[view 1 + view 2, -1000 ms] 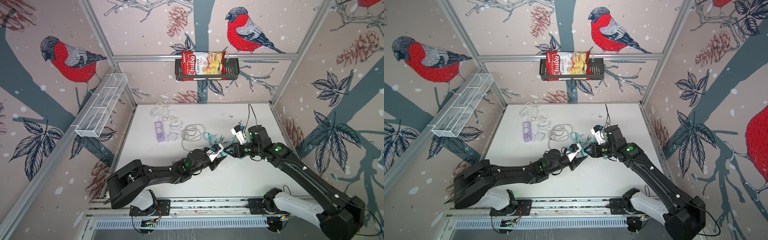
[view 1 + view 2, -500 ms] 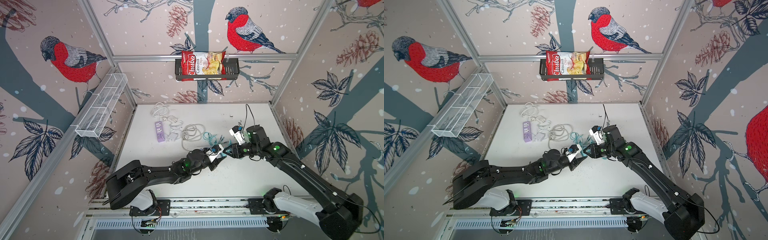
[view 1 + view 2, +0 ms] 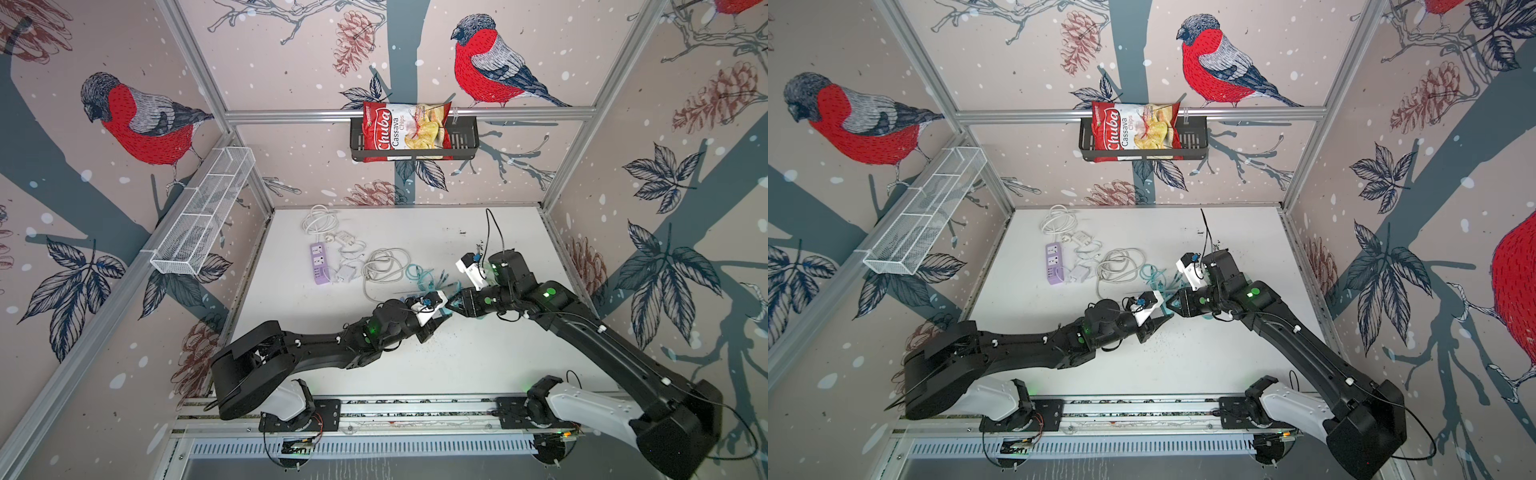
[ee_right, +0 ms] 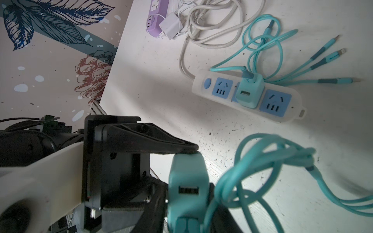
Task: Insert the plug
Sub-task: 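Close the right gripper on the teal charger held by the left gripper, then open the left gripper and draw it back from the teal charger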
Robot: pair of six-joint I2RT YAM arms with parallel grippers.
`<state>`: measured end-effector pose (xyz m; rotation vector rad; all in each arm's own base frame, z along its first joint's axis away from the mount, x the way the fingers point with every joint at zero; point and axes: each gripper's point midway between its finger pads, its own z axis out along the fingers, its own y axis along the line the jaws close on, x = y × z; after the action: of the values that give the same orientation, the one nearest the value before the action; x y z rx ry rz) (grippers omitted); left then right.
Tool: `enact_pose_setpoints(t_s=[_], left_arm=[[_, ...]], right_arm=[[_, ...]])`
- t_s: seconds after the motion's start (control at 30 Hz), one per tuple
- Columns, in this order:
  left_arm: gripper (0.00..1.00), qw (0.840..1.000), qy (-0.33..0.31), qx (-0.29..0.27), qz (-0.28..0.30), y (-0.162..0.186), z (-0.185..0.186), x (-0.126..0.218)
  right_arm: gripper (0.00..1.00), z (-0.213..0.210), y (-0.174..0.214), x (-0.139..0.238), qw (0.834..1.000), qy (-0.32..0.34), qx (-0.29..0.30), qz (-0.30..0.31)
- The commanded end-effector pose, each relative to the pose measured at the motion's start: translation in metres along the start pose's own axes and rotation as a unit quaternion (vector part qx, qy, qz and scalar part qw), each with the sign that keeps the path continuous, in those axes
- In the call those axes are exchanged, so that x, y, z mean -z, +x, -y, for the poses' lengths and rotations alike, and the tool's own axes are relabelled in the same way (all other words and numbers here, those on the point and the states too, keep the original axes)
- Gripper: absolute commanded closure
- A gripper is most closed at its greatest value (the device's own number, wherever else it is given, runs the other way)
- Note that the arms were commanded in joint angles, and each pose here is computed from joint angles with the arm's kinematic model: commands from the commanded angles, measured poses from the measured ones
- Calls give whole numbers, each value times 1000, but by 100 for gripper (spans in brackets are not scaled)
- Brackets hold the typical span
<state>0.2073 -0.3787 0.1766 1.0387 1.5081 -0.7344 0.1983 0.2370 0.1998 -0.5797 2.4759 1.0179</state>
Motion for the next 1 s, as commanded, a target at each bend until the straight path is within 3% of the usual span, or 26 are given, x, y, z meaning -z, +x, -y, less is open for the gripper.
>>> enact_pose_setpoints(t_s=[0.0,0.8,0.97], left_arm=[[77,1000,-5,-7,12,-5,-3,1],[76,1000,-13,-9,7,-3,-9,-1],[76,1000,-14,-7,14,-4,-9,0]], right_arm=[[67,-10,-3,0,1000,-21,15,1],[65,-12,3,-2,1000,-21,20,-7],[70,-12,5,-3,1000,-21,21,-8]])
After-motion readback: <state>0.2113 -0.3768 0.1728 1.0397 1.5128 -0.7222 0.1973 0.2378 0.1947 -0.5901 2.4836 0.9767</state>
